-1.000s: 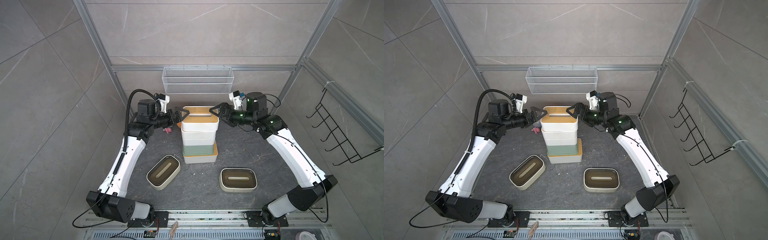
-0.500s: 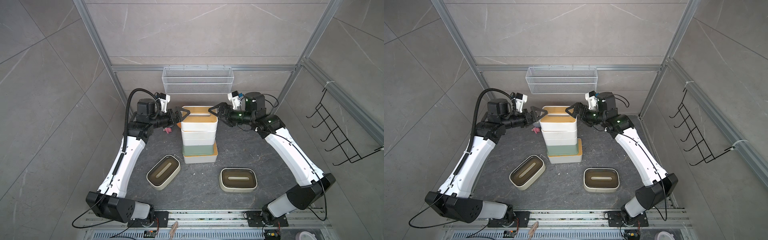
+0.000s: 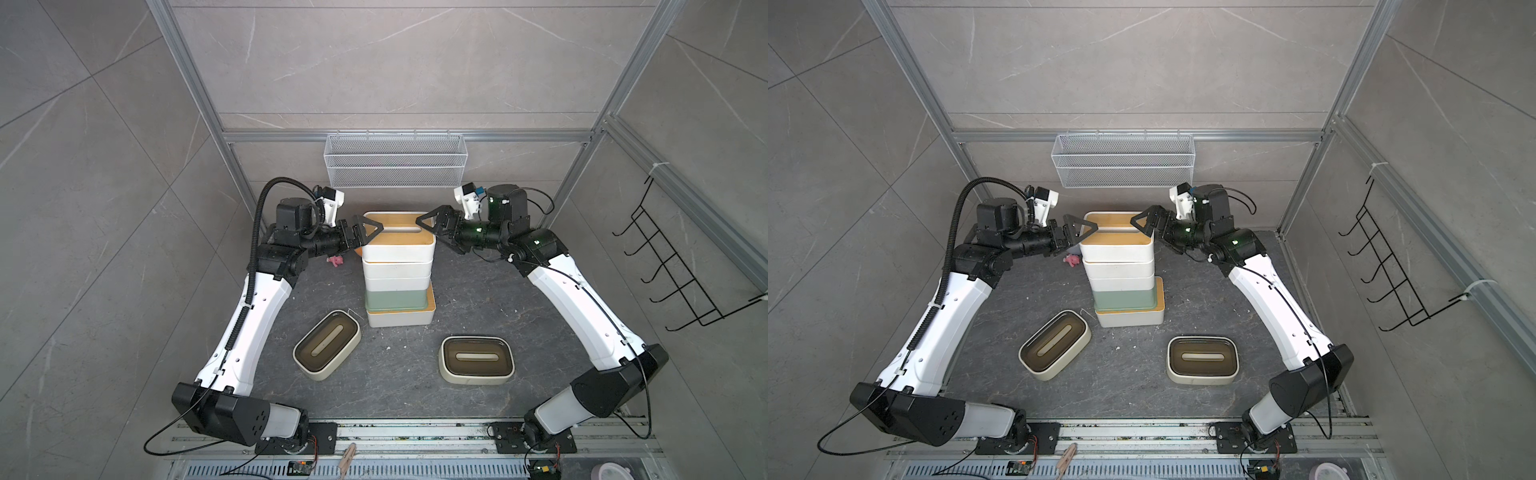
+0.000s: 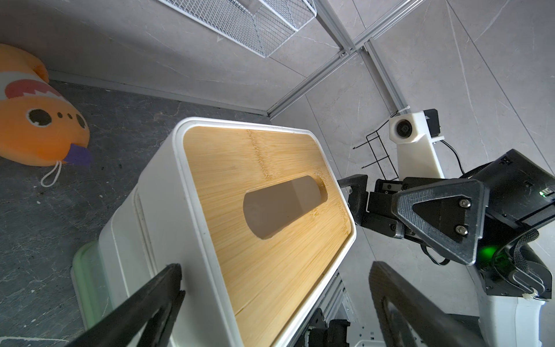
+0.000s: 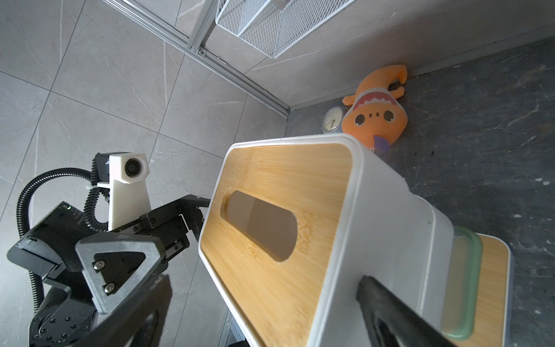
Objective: Stack the tissue boxes
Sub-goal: Place the tissue box at the tissue box.
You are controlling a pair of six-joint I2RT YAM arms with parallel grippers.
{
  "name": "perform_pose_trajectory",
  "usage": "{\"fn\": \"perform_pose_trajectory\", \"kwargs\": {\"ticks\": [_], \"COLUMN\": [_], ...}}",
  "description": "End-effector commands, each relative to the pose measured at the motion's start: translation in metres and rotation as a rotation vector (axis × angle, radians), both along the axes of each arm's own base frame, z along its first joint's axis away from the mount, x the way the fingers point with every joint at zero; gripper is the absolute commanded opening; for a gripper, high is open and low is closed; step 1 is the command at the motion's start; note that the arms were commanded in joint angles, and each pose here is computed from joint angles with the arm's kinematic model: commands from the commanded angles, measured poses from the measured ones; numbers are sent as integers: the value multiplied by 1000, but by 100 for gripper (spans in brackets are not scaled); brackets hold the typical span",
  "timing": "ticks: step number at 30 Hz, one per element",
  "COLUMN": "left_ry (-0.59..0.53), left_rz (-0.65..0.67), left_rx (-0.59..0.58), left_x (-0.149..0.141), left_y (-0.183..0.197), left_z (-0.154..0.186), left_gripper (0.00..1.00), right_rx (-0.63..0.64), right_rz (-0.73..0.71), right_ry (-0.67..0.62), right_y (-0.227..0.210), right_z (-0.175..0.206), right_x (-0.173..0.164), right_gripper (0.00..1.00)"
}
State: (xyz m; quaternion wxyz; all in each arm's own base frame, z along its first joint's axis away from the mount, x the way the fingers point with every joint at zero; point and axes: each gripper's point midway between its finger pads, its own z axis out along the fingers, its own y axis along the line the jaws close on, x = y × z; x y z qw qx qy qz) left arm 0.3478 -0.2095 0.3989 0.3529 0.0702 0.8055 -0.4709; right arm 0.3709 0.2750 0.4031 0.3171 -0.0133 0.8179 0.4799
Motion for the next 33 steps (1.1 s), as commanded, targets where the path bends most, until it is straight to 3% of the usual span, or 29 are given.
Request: {"fn": "perform_pose_trajectory", "kwargs": {"ticks": [1, 33], "left_ry": [-31, -48], "left_rz": [-52, -52], "left_rx": [-6, -1], "left_x": [-7, -19], "left_y": [-7, -7], "left_z": [7, 11], "left_gripper": [100, 100], "right_rx": [20, 24], "right_rz": [34, 62], "right_ry": [-22, -25], "right_y": [8, 18], "right_z": [9, 10], "right_x": [-3, -7], "right_gripper": [100, 100]}}
